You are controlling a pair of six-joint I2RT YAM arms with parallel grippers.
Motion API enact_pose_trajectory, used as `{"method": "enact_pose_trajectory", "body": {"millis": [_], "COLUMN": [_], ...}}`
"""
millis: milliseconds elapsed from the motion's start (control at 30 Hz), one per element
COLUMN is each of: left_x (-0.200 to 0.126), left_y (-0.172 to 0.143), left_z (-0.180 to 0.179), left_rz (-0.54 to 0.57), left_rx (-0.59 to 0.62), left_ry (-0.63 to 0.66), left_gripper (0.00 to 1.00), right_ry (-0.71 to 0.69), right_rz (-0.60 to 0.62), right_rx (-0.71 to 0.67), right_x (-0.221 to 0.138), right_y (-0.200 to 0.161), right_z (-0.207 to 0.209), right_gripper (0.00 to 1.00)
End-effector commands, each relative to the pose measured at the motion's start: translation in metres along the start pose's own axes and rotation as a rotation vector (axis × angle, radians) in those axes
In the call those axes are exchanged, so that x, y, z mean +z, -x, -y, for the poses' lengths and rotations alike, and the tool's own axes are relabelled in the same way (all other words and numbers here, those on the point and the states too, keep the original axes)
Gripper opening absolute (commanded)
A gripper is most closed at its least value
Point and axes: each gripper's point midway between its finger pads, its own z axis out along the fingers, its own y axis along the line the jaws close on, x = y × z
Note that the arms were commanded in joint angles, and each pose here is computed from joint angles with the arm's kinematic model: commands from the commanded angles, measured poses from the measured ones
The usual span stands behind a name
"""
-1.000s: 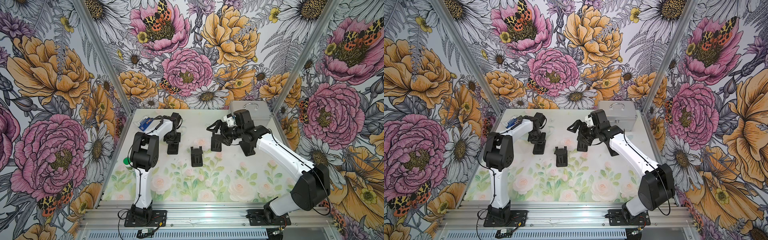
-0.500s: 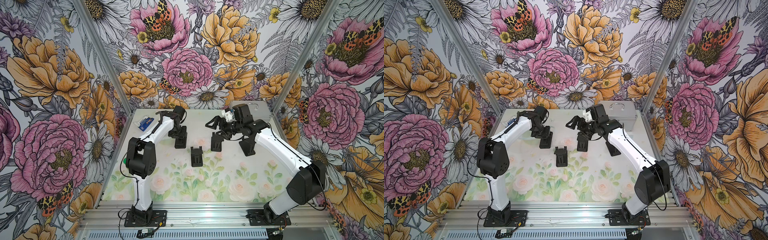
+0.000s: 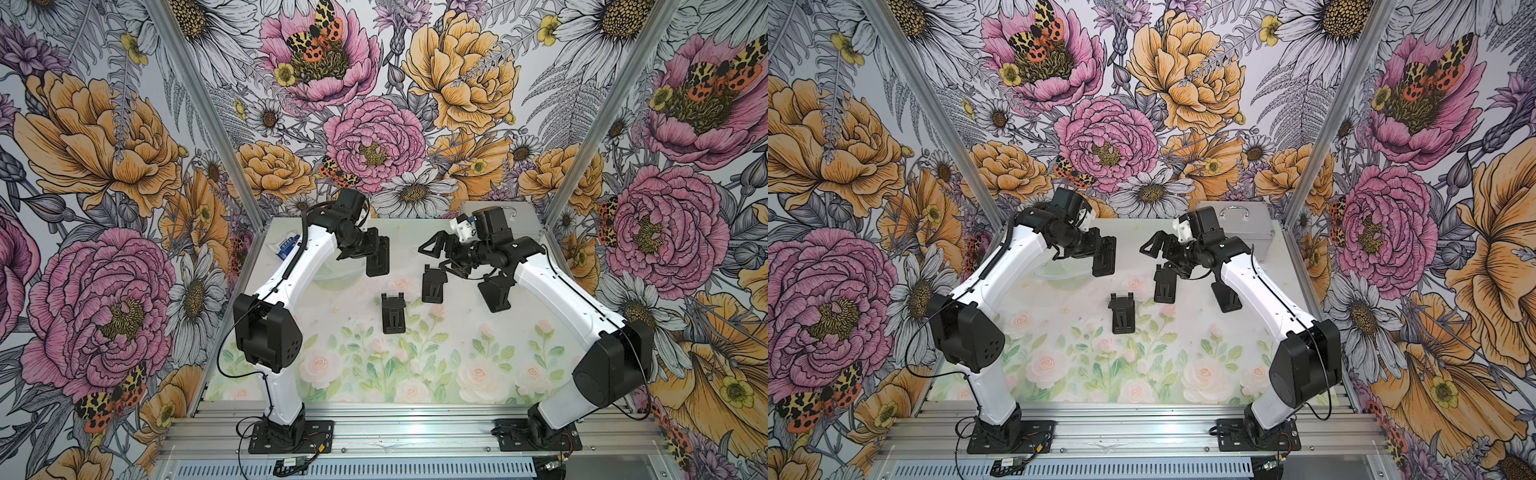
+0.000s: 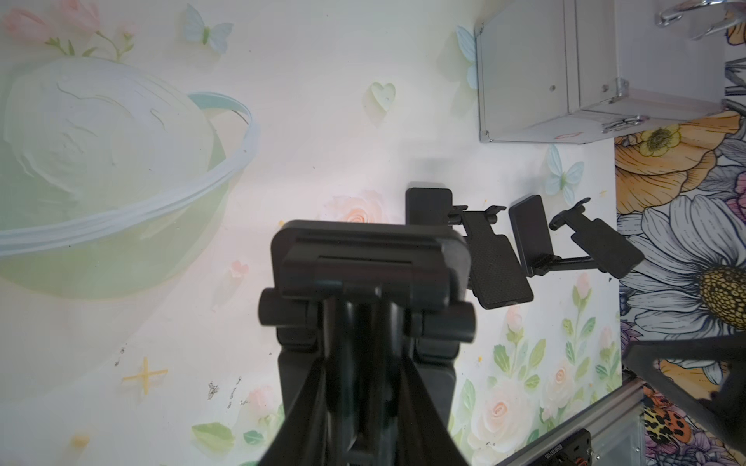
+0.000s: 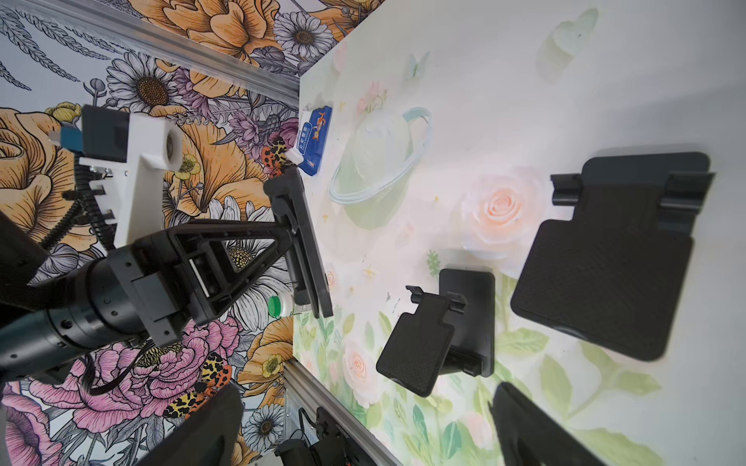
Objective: Open the phone stand
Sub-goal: Pick up the phone stand at the center of the board.
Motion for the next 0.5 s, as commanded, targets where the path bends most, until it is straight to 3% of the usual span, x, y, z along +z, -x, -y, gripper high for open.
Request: {"method": "enact_pose_trajectory", "body": {"millis": [0,67,467], "left_x": [-0.016,-0.032,-0.035], "left_y": [0.002,0.005,0.006], "left_z": [0.034,0.046,0.095], "left_rz": [0.014,0.048,0.047], "left_rx": [-0.015,-0.025,-0.121], "left_ry": [-0.133,-0.189,-0.461], "left_gripper": [0.0,0.0,0.0], "right_ry": [0.028,0.044,0.246], "right_rz": [-0.01,-0.019,0.013], "right_rx": [-0.032,-0.041,0.008], "right_x": [-0.003,-0.005,-0.014], "right_y": [0.001,-0.002,-0.013], "right_z": [-0.004,-0.007,-0.018], "right_gripper": [0.99,0.99,0.99]}}
